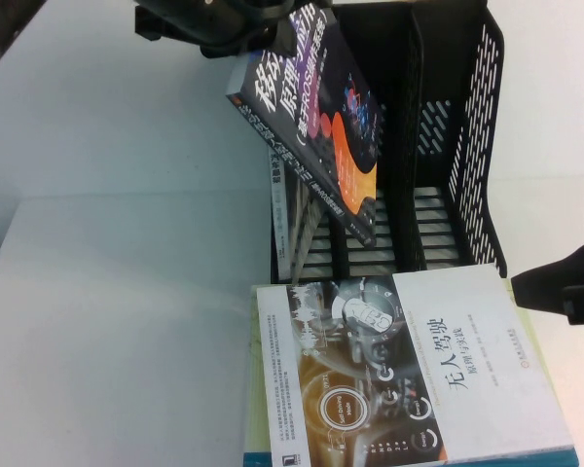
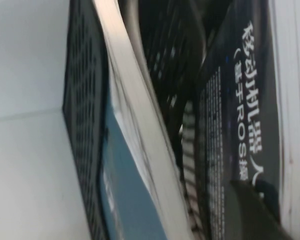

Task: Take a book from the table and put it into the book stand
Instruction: Place the book on the book shelf

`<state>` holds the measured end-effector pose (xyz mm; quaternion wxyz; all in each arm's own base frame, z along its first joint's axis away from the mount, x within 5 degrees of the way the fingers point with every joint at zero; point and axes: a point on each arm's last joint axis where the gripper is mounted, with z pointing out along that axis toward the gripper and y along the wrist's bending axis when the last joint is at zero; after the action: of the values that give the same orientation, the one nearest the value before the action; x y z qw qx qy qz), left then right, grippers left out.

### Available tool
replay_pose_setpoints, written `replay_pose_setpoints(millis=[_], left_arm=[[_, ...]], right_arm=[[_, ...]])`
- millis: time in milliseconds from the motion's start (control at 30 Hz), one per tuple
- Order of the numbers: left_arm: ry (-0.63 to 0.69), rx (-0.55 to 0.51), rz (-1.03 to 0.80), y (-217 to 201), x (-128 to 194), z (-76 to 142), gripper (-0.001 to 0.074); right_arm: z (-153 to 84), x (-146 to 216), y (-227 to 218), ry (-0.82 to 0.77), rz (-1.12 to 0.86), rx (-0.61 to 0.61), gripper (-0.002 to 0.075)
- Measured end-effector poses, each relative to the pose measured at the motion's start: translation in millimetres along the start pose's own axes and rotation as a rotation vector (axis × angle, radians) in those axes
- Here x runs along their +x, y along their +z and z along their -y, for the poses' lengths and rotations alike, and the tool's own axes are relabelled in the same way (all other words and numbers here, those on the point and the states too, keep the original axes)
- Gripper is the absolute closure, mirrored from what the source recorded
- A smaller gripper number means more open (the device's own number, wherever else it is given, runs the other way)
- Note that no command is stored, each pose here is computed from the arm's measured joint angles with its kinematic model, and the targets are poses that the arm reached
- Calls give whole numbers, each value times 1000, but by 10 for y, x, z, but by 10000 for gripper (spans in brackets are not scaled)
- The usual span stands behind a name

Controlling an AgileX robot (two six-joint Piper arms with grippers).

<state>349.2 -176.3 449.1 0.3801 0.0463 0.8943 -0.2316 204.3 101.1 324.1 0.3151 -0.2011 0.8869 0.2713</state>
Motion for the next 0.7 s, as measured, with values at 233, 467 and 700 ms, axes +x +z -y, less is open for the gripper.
replay_pose_setpoints(millis=[233, 467, 700], left_arm=[[-8, 16, 63, 264, -58, -22, 624], [-11, 5, 41, 583, -13, -79, 624], [33, -4, 29, 657, 8, -95, 609]], right_arm=[[2, -2, 0, -1, 3, 3, 729], [13, 3, 0, -14, -4, 15, 729], [18, 1, 0, -16, -1, 19, 729]])
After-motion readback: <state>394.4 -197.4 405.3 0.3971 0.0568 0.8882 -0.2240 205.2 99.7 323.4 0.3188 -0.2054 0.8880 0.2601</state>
